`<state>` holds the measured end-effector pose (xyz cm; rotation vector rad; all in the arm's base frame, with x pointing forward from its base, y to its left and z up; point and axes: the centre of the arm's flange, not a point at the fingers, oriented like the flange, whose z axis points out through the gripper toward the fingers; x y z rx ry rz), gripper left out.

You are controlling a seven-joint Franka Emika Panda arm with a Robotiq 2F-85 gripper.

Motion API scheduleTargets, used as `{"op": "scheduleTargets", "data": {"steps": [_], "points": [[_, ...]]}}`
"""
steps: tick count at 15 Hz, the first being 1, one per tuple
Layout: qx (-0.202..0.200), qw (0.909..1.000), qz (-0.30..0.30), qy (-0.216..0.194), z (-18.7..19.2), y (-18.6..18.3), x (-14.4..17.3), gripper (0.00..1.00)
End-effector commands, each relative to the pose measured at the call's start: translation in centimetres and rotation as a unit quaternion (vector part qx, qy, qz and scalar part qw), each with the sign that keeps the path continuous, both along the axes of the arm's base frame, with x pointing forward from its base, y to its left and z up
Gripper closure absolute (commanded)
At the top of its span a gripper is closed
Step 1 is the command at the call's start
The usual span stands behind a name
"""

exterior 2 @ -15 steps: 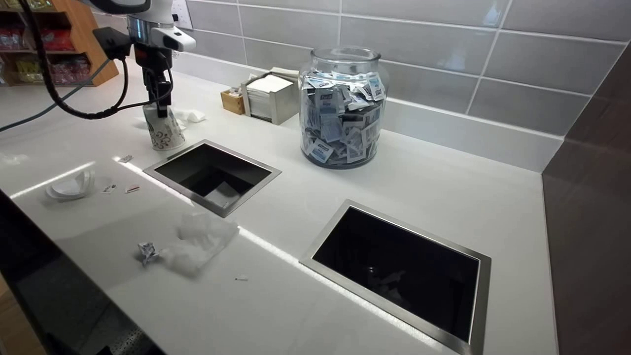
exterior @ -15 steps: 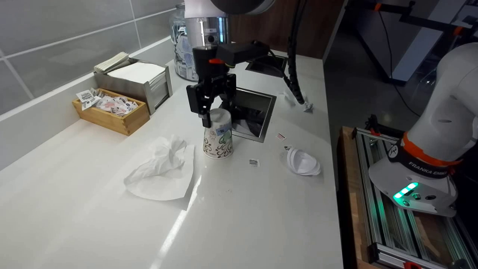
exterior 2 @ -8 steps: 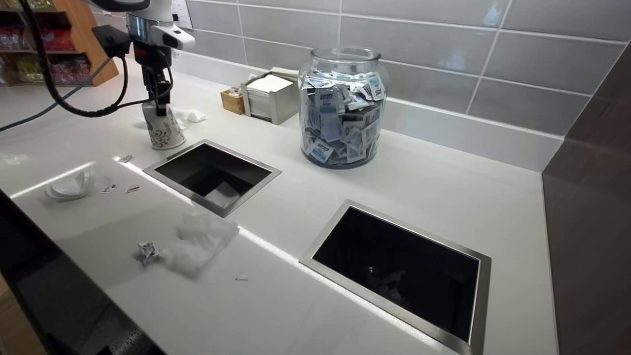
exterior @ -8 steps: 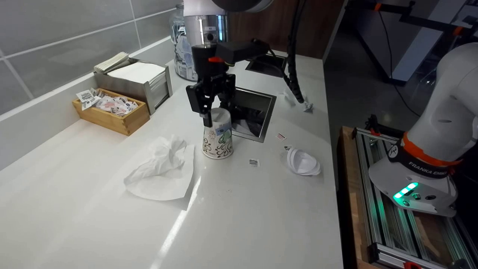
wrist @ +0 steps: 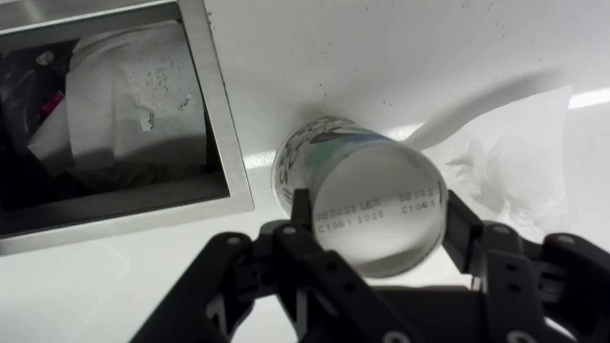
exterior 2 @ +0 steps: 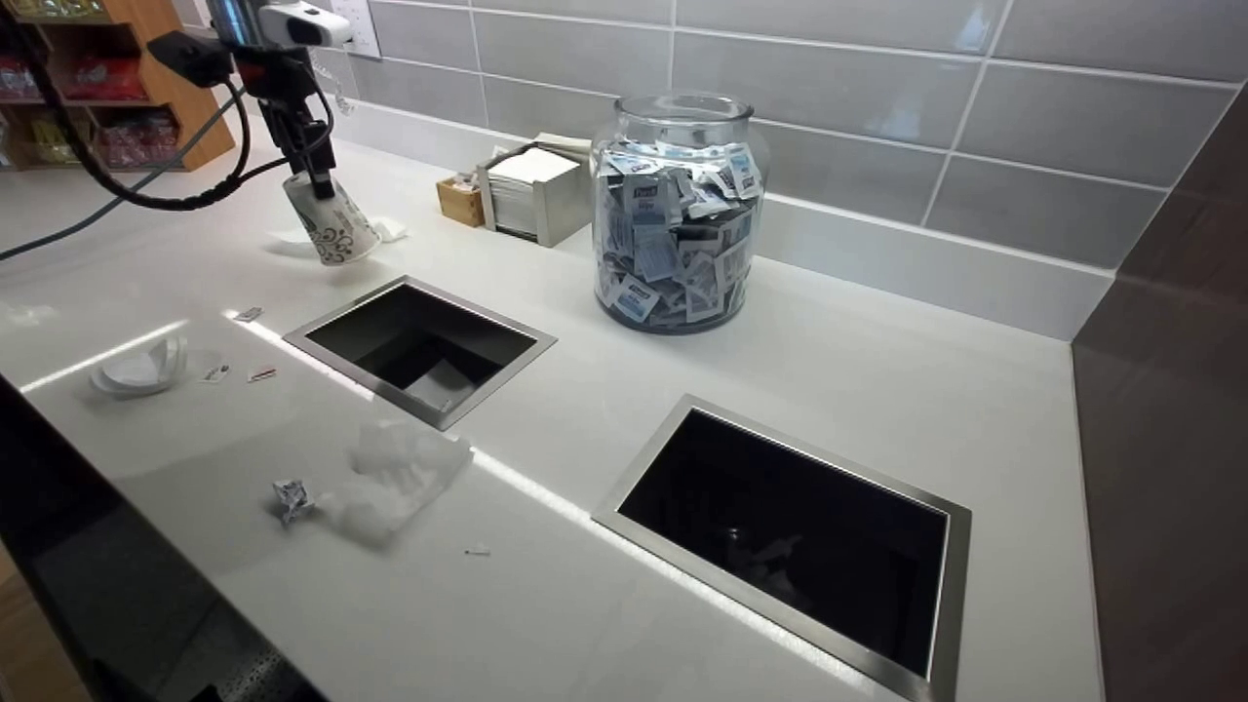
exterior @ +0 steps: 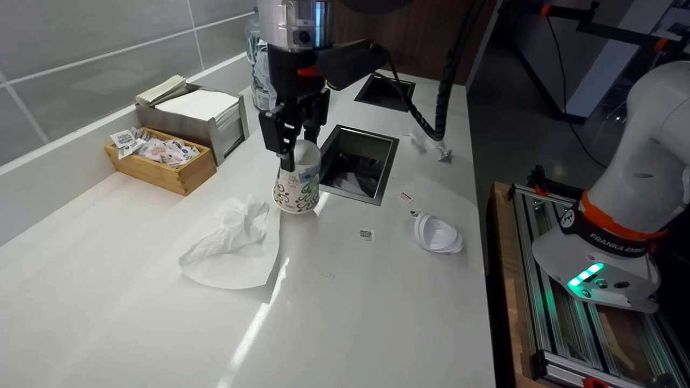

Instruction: Turn the paper cup over

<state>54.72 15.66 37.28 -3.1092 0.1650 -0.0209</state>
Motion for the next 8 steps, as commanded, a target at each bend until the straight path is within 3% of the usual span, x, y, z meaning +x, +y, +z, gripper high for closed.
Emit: {"op": "scheduleTargets", "data": {"steps": [1,8], "points": [[-0.021,0.9982,0.007,-0.055,-0.2,1.1,-2.7,0.59],[-0.07,0.9869,0.011,-0.145,-2.0,1.8,-4.6,0.59]]}}
